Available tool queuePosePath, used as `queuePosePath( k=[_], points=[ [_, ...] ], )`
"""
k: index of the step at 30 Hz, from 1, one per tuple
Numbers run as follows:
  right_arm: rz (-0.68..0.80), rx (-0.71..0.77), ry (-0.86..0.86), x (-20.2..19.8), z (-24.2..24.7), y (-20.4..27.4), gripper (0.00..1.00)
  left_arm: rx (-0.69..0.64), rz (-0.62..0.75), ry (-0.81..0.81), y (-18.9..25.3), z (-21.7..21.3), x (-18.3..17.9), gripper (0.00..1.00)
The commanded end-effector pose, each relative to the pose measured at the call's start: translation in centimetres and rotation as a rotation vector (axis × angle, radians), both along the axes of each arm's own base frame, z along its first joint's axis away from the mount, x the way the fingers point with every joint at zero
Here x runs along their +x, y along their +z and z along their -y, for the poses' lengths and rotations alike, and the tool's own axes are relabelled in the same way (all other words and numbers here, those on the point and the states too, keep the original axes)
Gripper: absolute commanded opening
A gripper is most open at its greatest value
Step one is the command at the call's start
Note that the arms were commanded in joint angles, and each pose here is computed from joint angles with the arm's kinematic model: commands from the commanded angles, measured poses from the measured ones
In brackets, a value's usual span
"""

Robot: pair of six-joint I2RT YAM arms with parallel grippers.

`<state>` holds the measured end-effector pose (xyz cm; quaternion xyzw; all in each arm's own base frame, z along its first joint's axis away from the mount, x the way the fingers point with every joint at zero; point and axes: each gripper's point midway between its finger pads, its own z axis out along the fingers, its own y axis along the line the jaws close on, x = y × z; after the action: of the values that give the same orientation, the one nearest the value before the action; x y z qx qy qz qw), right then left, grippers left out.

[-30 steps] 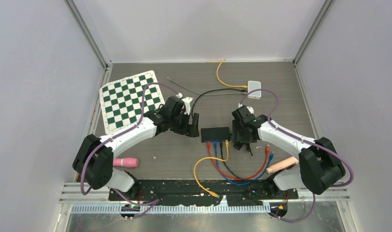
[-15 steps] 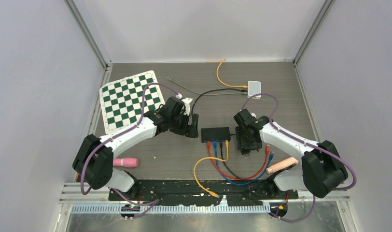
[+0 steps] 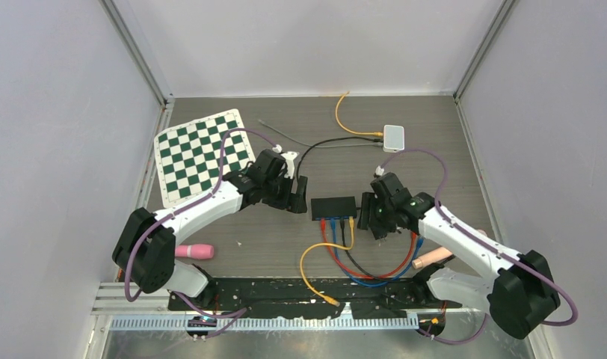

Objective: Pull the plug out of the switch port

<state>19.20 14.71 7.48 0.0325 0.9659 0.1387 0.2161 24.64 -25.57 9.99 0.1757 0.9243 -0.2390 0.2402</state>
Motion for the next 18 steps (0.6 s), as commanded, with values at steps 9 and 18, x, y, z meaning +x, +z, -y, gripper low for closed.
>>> queuePosePath(
  k=[9,18],
  points=[
    [-0.088,-0.085,-0.109,-0.2,1.4,-5.0,0.57,-0.025,0.078,-0.020,2.6,0.5,1.2,0.82],
    [-0.010,-0.245,-0.137,3.7,5.8,-4.0,0.61,-0.071,0.165,-0.213,4.1,2.2,0.5,0.99]
  ],
)
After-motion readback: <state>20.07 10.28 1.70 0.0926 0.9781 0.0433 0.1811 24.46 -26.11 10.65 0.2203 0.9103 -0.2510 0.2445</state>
